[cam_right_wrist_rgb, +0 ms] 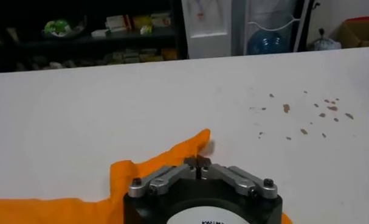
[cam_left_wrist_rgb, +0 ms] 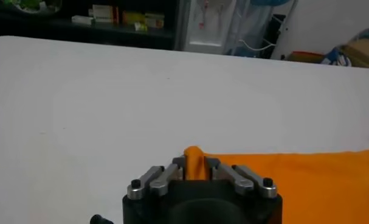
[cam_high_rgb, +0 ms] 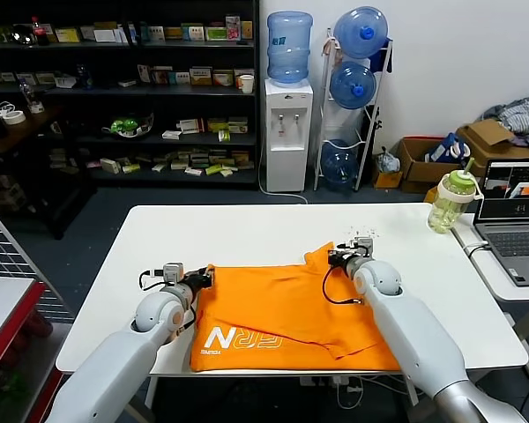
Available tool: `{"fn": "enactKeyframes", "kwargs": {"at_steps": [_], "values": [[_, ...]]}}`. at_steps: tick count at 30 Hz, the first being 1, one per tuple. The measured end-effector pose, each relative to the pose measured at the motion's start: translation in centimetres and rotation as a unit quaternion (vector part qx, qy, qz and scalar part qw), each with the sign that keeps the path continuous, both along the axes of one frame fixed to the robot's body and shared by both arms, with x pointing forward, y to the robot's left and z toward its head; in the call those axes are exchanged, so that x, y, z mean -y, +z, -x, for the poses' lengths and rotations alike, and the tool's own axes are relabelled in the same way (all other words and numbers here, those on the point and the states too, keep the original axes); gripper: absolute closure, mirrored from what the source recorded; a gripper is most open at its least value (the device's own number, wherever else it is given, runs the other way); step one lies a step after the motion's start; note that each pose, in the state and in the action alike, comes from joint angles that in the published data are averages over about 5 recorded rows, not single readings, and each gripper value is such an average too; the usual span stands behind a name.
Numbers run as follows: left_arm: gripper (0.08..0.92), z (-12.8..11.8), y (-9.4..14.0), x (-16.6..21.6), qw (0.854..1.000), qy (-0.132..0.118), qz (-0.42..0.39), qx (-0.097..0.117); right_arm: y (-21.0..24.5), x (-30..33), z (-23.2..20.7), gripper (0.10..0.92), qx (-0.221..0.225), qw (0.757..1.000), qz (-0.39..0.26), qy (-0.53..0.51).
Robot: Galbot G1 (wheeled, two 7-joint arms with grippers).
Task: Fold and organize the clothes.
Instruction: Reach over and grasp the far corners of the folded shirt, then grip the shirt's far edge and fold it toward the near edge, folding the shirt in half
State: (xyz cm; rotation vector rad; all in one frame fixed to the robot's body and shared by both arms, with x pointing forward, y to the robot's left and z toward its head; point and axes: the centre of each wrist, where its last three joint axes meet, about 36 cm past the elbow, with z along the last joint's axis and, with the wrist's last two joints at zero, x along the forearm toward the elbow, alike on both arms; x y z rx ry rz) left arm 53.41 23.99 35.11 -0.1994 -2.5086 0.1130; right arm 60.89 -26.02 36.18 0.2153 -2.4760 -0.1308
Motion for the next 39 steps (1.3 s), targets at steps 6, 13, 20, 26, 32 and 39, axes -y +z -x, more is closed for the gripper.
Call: {"fn": "enactKeyframes", "kwargs": {"at_steps": [6,13,20,26,32,39], "values": [[0.906,0.4,0.3,-0.2,1.0,0.003,-0.002,0.015,1.0,0.5,0.9,0.898,0.024,1.0,-0.013,-0.006],[0.906,1.9,1.6,-0.7,0.999,0.003,-0.005,0.043,2.6,2.0,3.8,0.898,0.043,0.999,-0.024,-0.018],[0.906,4.7,3.1,-0.4,0.998,-0.007,-0.001,0.066,4.1,3.5,8.4,0.898,0.048,0.998,-0.026,-0.023],[0.906,7.7,4.0,0.1,0.997,-0.019,0.0,0.076,5.5,4.4,12.4,0.898,0.047,0.998,-0.023,-0.021],[0.906,10.4,4.5,0.4,0.996,-0.027,0.0,0.081,6.7,4.6,16.1,0.898,0.042,0.999,-0.016,-0.017],[0.906,13.0,4.1,0.6,0.996,-0.035,-0.005,0.082,7.7,4.8,19.7,0.898,0.035,0.999,-0.012,-0.013]]}}
